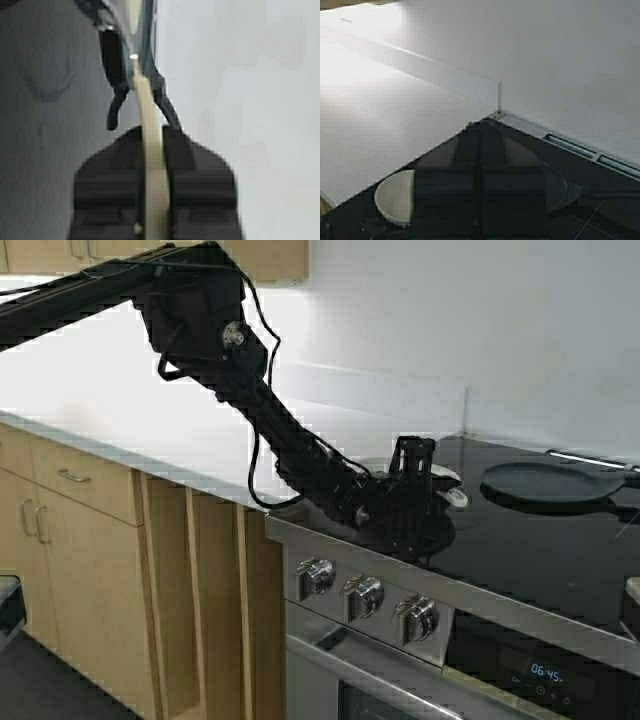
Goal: Wash the pan
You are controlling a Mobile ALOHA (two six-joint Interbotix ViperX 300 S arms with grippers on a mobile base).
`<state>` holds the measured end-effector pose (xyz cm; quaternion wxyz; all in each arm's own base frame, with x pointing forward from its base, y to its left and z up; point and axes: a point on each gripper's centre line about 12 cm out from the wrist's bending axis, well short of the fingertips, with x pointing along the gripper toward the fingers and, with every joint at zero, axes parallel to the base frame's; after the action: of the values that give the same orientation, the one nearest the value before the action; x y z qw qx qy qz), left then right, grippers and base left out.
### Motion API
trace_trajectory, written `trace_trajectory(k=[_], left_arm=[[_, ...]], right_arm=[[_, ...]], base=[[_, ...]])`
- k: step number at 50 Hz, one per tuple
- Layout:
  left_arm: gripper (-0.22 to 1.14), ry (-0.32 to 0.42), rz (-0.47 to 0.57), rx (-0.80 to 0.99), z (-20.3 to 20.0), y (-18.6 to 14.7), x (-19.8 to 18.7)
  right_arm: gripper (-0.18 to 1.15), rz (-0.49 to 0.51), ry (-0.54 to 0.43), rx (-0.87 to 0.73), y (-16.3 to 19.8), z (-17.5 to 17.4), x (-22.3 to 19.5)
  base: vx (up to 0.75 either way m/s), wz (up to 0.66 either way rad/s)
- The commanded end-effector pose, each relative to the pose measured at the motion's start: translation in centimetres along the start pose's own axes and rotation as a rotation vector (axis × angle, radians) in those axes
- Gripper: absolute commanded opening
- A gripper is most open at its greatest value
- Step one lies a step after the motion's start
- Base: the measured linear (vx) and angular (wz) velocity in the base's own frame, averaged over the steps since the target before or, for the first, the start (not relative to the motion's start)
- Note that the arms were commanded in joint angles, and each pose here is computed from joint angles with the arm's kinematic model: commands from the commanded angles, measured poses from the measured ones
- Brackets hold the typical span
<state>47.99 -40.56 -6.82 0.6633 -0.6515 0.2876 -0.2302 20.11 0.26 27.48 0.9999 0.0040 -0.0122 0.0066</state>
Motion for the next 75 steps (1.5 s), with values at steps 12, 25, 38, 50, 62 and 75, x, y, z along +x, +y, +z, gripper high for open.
trace_trajectory(k=[12,25,38,50,62,75], left_arm=[[0.02,0.01,-0.133,0.037,-0.5,-8.5,-1.8],[0.02,0.013,-0.126,0.066,-0.8,-9.8,-5.5],[0.02,0.009,-0.117,0.09,-0.8,-10.6,-9.7],[0.02,-0.002,-0.129,0.085,-0.2,-10.6,-12.8],[0.02,0.002,-0.123,0.081,-0.4,-10.3,-15.1],[0.02,0.003,-0.097,0.079,-0.6,-9.0,-17.2]], right_arm=[[0.07,0.001,-0.011,0.002,0.0,0.4,0.2],[0.07,0.002,-0.006,0.002,0.0,0.3,0.3],[0.07,0.001,0.002,0.031,0.0,0.2,0.4],[0.06,0.002,0.011,0.026,0.0,0.0,0.4],[0.06,0.002,0.017,0.02,0.0,-0.1,0.4],[0.07,0.004,0.041,0.016,0.1,-0.6,0.8]], base=[[0.0,0.03],[-0.01,0.06],[-0.01,0.14],[-0.02,0.27],[-0.03,0.39],[-0.01,0.34]])
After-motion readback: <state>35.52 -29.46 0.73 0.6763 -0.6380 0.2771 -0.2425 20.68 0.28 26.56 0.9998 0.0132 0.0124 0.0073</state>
